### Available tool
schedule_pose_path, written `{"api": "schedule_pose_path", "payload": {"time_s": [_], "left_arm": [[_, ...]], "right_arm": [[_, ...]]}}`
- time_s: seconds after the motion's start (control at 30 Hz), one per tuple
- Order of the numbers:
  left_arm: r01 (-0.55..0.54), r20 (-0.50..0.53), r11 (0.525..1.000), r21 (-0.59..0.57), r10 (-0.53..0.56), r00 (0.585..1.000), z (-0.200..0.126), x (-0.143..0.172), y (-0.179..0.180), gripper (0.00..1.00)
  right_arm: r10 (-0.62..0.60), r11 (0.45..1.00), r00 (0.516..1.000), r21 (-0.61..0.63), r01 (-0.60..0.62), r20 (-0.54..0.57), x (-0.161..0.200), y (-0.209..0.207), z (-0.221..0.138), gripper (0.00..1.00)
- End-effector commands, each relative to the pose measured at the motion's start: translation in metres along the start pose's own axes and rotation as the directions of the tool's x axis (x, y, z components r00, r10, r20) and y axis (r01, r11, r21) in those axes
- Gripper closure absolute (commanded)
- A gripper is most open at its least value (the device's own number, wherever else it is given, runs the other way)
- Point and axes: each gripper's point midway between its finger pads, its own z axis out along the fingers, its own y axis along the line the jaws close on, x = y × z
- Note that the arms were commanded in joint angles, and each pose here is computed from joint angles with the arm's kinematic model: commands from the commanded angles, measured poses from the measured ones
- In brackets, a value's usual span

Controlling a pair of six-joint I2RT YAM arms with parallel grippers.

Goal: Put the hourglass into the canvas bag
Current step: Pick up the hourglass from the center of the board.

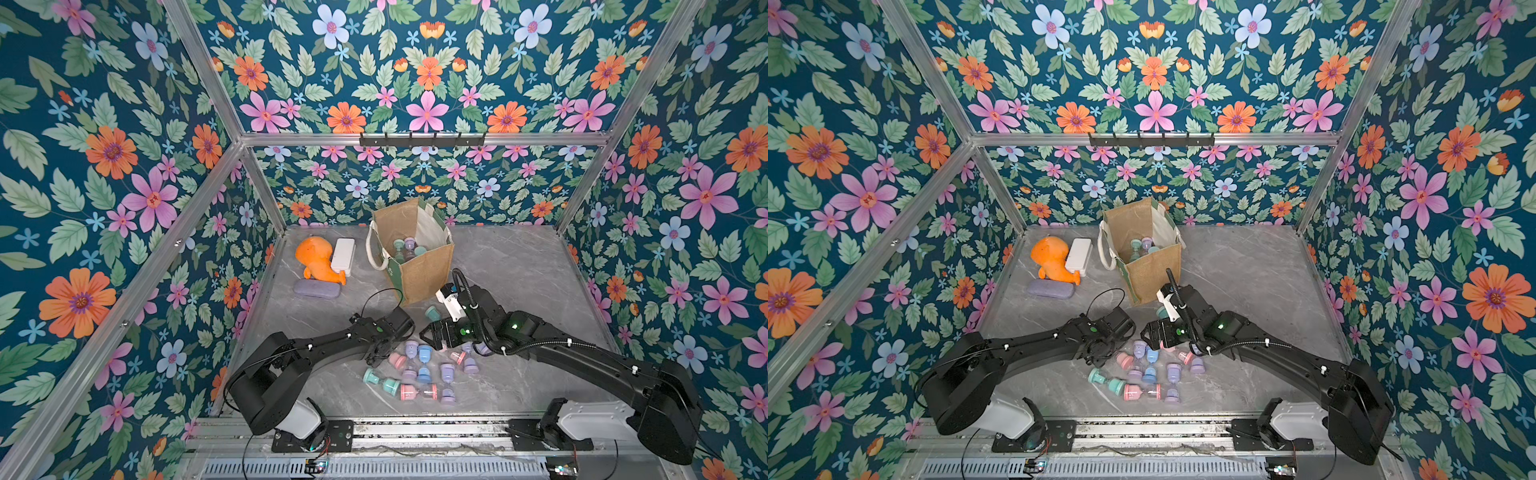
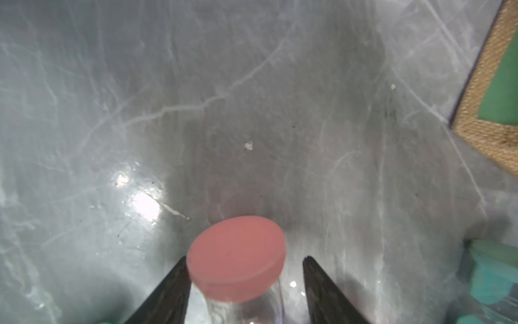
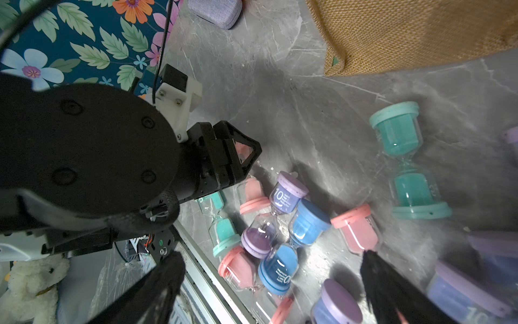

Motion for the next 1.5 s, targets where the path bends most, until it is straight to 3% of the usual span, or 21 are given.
{"api": "schedule_pose_path", "payload": {"time_s": [0.0, 0.4, 0.93, 1.23, 1.47], "left_arm": [[0.013, 0.026, 1.000, -0.012, -0.013, 1.000, 0.003, -0.004, 0.002, 0.37], [0.008, 0.054, 0.999, -0.049, -0.005, 0.999, 0.011, -0.006, 0.004, 0.50], [0.021, 0.065, 1.000, 0.024, -0.022, 0.998, 0.005, -0.010, -0.013, 0.60], [0.036, 0.137, 0.997, 0.072, -0.045, 0.989, -0.021, -0.032, -0.017, 0.62], [-0.054, 0.279, 0.993, 0.105, 0.023, 0.960, -0.073, -0.071, -0.033, 0.64]], "right_arm": [[-0.008, 1.000, 1.000, 0.009, 0.008, 0.020, -0.004, -0.001, 0.000, 0.01], [-0.015, 0.999, 1.000, 0.029, 0.015, 0.022, -0.007, -0.003, 0.000, 0.01], [-0.013, 0.999, 0.997, 0.046, 0.009, 0.075, -0.019, 0.000, -0.016, 0.01], [0.029, 0.999, 0.992, 0.039, -0.034, 0.119, -0.036, 0.009, -0.042, 0.01], [0.062, 0.997, 0.980, 0.034, -0.070, 0.191, -0.066, 0.023, -0.073, 0.01]]}}
